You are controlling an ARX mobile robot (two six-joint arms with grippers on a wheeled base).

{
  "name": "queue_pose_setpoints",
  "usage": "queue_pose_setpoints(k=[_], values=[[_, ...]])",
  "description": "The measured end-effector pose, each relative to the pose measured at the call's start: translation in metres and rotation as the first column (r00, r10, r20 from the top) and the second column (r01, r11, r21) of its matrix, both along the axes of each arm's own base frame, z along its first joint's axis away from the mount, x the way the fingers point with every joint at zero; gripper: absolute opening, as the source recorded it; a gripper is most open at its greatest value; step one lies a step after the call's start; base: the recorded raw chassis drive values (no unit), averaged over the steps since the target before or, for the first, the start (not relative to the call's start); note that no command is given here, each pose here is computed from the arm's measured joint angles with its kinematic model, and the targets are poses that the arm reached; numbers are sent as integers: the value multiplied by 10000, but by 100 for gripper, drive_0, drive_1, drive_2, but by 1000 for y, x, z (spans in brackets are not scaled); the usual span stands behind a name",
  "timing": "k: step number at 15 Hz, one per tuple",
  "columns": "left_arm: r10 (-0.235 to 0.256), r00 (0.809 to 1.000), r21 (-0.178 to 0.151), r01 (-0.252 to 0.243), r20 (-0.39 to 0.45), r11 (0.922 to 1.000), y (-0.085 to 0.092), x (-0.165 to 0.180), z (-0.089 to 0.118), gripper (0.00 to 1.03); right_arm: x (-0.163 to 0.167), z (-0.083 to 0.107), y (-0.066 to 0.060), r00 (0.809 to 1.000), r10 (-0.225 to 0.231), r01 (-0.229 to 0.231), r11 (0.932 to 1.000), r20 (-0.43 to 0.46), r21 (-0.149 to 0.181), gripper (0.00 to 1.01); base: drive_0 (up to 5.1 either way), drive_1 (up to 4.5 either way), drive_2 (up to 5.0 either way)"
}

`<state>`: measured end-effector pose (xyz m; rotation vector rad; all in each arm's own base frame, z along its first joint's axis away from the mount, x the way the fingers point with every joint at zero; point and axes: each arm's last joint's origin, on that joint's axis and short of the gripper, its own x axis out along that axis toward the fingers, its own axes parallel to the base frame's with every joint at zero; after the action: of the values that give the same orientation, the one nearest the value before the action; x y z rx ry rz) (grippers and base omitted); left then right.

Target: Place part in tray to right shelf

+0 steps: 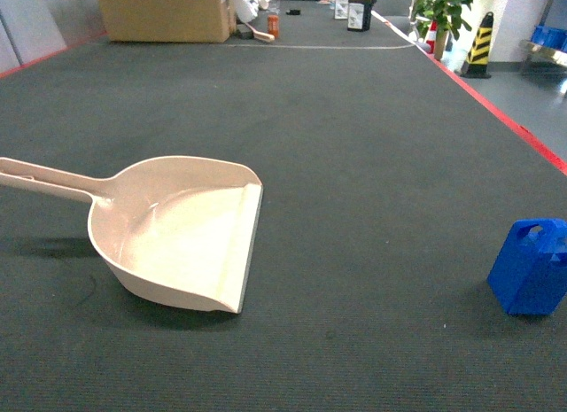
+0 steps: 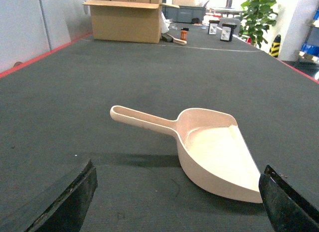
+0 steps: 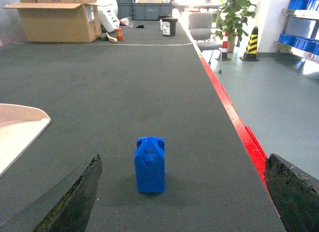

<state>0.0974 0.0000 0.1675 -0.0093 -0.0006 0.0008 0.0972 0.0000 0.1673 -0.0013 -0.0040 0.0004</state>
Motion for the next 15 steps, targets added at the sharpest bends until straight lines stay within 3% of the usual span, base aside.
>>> queue_pose_setpoints(k=[15], values=[[-4, 10000, 0, 4, 0, 10000, 0, 0, 0, 98, 0, 0, 0, 10000, 0, 0, 10000, 0, 0, 98, 0, 0, 0]])
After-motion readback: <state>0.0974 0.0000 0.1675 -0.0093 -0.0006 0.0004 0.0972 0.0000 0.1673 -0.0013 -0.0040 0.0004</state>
